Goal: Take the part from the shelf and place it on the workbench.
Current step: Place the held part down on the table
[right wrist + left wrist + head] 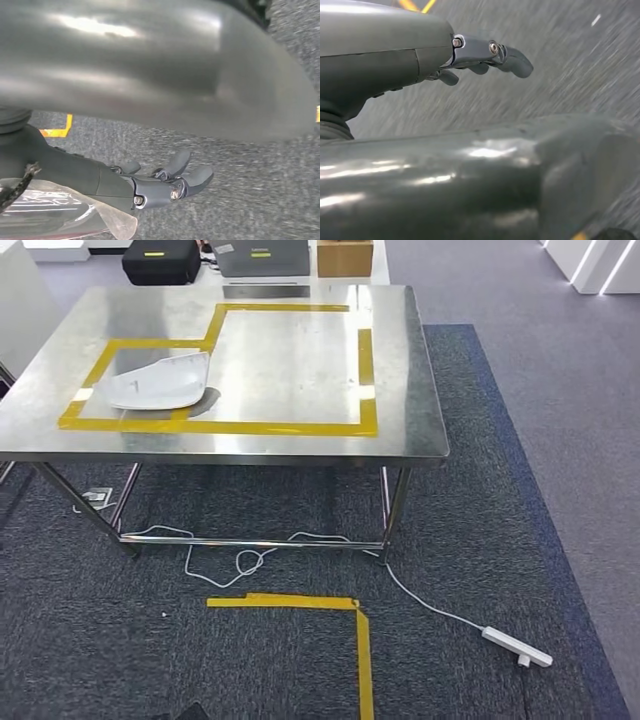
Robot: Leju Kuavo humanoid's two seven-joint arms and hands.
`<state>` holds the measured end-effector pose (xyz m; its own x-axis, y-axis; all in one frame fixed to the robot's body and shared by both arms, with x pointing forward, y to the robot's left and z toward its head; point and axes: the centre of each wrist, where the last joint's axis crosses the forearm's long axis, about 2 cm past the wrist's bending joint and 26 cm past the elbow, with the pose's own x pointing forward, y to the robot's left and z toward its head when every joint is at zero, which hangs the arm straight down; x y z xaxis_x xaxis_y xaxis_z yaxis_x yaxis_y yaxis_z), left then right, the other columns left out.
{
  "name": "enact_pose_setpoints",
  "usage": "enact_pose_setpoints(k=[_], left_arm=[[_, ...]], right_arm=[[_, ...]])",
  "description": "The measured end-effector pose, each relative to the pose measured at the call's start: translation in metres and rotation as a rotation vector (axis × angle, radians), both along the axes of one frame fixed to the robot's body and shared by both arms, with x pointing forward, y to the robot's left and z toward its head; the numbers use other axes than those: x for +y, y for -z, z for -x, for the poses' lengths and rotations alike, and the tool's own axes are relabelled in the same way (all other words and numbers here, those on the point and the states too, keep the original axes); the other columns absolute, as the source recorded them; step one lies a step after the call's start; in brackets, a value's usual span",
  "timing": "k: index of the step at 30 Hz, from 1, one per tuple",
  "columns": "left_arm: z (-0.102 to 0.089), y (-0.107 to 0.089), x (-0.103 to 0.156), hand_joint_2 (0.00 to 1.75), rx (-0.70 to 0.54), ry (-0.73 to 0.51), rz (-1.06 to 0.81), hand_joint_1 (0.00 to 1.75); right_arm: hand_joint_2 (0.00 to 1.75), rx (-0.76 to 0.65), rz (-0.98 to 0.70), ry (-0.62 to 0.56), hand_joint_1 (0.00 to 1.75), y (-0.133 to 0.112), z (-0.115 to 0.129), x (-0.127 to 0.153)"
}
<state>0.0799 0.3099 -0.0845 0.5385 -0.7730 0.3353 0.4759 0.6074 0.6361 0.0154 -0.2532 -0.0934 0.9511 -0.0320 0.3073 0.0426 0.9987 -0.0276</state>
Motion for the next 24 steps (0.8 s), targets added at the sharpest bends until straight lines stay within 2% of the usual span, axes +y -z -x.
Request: enact_pose_setpoints(k=[11,24], left_arm=[[0.032,0.017,-0.012,0.0,0.129,-0.12,0.052,0.0],[0.04,0.021,-0.021,0.0,0.125,-0.178,0.069,0.0]], right_arm=[[0.0,0.025,0.019,0.036,0.0,-0.002,0.006,0.001],[0.0,0.018,0.02,0.058,0.0,-0.007,0.004,-0.001]])
